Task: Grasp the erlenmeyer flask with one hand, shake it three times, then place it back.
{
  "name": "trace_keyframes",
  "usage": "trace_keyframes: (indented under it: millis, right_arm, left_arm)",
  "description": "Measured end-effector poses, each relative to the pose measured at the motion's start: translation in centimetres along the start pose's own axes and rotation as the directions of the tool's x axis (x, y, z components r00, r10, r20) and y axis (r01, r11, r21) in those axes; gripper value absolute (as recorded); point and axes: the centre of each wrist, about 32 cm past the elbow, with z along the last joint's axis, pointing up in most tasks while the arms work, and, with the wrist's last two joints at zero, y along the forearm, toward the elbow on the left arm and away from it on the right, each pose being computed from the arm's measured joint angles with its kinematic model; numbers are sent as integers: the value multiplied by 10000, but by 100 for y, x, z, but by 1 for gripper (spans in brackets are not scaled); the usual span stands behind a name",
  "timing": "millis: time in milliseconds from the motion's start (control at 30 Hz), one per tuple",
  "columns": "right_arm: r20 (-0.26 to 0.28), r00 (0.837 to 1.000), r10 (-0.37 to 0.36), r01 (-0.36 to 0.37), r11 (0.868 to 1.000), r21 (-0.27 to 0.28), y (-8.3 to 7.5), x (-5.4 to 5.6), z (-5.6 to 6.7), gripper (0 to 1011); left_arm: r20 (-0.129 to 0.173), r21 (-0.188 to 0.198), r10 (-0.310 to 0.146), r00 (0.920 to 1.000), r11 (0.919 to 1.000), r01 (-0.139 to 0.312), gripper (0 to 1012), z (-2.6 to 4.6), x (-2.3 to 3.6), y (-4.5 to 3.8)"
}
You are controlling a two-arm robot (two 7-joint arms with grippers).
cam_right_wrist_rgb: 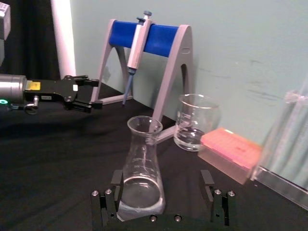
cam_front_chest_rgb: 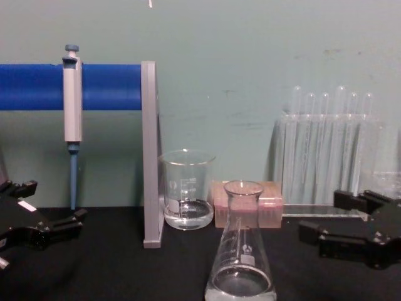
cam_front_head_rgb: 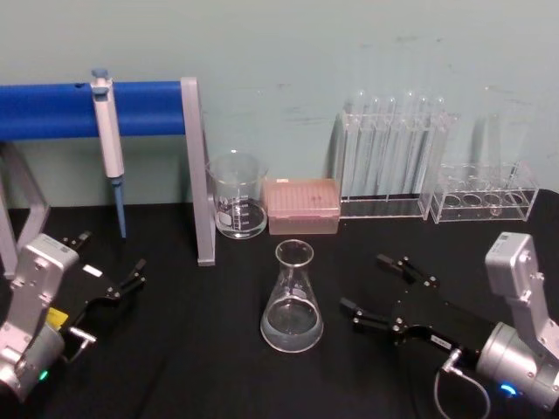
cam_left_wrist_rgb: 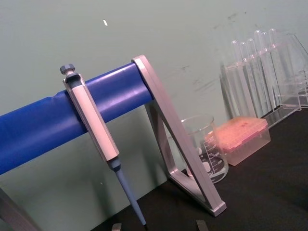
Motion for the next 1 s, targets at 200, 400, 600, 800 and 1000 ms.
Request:
trace_keyframes:
  millis: [200, 400, 600, 800, 1000]
  right_arm:
    - [-91, 9994, 331, -331, 9994, 56, 126, 18, -25, 1003]
    - [-184, 9982, 567, -565, 9984, 85, 264, 54, -54, 1003]
    - [-281, 9966, 779, -776, 9969, 108, 398, 89, -78, 1003]
    - [-323, 9949, 958, -955, 9954, 113, 525, 125, -98, 1003]
    - [-330, 9931, 1129, -1125, 9936, 127, 638, 154, -106, 1003]
  left_arm:
    - [0, 0, 0, 10000, 10000, 0, 1001, 0, 0, 0]
    - [0, 0, -1, 10000, 10000, 1, 1001, 0, 0, 0]
    - [0, 0, -1, 10000, 10000, 1, 1001, 0, 0, 0]
    - [1, 0, -1, 10000, 10000, 1, 1001, 0, 0, 0]
    - [0, 0, -1, 10000, 10000, 1, 1001, 0, 0, 0]
